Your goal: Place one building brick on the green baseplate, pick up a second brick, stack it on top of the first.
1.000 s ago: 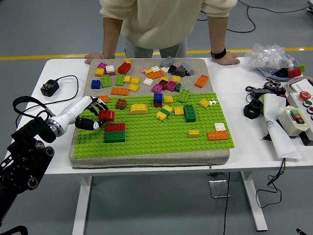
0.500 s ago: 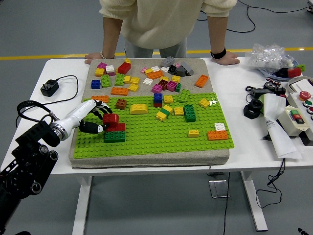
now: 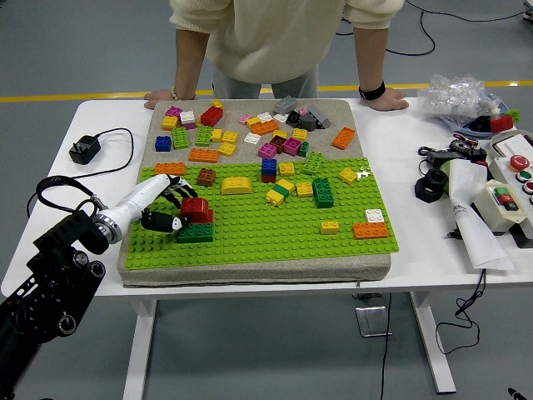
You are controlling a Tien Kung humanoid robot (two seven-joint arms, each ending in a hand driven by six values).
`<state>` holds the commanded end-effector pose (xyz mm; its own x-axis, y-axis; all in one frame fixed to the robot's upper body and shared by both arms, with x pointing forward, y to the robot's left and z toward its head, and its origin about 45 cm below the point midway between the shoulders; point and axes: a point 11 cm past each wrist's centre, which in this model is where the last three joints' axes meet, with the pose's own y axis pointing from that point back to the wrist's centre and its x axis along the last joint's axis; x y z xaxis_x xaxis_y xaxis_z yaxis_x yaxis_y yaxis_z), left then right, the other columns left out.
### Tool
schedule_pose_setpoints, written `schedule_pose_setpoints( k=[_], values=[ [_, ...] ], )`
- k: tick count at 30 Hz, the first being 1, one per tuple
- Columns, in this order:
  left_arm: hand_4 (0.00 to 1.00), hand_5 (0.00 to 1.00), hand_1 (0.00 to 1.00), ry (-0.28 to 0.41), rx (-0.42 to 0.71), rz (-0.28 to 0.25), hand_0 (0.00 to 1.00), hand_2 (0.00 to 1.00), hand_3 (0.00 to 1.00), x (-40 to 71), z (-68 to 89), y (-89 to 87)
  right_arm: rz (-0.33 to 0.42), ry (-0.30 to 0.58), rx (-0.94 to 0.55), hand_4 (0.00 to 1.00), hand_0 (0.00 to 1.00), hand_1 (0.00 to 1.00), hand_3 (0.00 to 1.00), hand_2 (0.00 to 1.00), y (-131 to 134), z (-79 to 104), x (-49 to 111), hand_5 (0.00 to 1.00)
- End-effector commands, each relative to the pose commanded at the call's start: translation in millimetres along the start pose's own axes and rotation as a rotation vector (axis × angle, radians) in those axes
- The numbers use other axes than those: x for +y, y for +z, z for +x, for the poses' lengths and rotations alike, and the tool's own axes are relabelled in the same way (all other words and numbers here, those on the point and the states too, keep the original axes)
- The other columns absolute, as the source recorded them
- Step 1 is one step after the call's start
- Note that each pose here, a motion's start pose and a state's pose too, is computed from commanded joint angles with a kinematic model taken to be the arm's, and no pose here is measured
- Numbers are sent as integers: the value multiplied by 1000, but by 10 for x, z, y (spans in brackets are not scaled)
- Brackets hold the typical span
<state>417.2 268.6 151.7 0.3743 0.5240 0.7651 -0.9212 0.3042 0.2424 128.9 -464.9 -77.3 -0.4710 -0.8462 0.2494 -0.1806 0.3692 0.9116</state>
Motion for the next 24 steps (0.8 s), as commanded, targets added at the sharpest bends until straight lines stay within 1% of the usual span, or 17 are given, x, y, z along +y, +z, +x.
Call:
schedule_pose_setpoints(
  k=[12,13,18,19,24],
  values=[
    [532,2,523,-13,6,10,612,513,484,0,-66,-32,0,1,1,914,781,718,684,753,-1,-6,0,641],
    [547,2,527,-14,6,11,618,514,488,0,-70,-36,-1,1,2,914,781,718,684,752,2,-6,0,641],
    [547,2,527,-15,6,15,618,514,488,2,-78,-55,-3,2,4,914,781,718,684,752,6,-5,0,641],
    [579,9,538,-17,6,14,623,517,492,2,-80,-55,-3,2,5,914,781,718,684,753,5,-5,0,641],
    [579,9,538,-19,2,11,623,517,492,5,-82,-47,-4,3,5,914,781,718,684,753,8,-3,0,641]
  ],
)
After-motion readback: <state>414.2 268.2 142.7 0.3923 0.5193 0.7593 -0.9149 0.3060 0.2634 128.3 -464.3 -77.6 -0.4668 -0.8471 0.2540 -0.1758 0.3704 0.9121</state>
